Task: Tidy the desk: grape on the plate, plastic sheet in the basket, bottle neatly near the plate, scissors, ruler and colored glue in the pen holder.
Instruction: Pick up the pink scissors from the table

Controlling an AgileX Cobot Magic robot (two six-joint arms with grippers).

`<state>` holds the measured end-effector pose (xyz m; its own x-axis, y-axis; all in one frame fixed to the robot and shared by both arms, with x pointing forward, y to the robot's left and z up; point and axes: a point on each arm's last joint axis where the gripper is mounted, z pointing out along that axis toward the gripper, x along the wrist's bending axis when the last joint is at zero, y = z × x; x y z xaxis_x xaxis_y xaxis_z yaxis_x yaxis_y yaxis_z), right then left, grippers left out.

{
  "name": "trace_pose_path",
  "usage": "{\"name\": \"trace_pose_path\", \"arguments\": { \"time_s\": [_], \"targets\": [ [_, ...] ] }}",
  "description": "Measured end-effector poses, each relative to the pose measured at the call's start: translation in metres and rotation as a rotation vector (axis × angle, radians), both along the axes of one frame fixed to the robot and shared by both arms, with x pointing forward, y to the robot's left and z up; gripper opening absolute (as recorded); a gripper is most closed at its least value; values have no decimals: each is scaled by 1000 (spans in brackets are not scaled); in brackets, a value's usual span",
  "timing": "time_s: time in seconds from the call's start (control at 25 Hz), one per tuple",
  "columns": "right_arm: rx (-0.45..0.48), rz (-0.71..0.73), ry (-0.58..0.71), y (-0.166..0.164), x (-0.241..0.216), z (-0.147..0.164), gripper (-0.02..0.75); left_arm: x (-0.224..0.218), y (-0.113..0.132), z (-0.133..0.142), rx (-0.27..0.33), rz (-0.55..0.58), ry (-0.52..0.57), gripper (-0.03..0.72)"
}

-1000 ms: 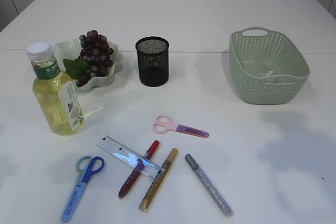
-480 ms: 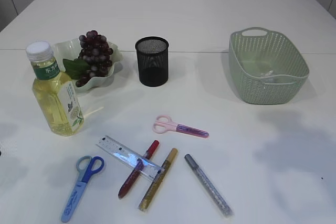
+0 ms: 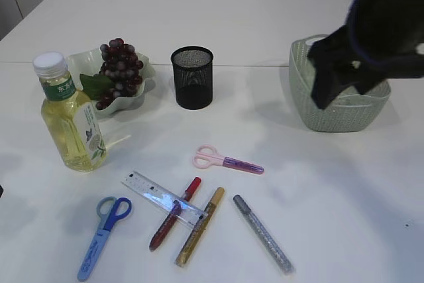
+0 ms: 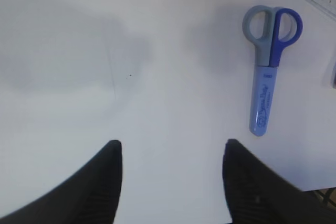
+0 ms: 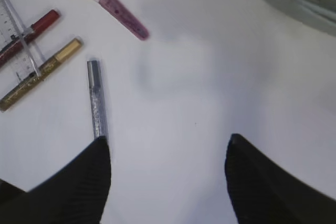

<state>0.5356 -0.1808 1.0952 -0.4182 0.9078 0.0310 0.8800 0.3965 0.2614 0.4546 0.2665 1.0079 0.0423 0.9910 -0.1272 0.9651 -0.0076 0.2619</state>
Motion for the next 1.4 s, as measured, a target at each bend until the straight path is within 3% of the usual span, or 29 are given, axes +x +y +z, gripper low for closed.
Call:
{"name": "trace_pose_path", "arguments": {
  "time_s": [0.28, 0.52, 0.6, 0.8, 1.4],
  "targets": [
    [-59, 244, 47, 51, 59, -47, 527, 2, 0, 0, -2, 2, -18, 438],
    [-48, 617, 66, 84, 71, -84, 502, 3, 0, 1, -4, 6, -38, 436],
    [-29, 681, 35, 94, 75, -93, 499, 4, 0, 1, -5, 7, -47, 436],
    [-8, 717, 17, 108, 80, -115, 498, 4, 0, 1, -7, 8, -50, 425],
    [-70, 743, 20, 117, 100, -151, 494, 7, -3, 2, -39, 27, -72, 419]
  ]
}}
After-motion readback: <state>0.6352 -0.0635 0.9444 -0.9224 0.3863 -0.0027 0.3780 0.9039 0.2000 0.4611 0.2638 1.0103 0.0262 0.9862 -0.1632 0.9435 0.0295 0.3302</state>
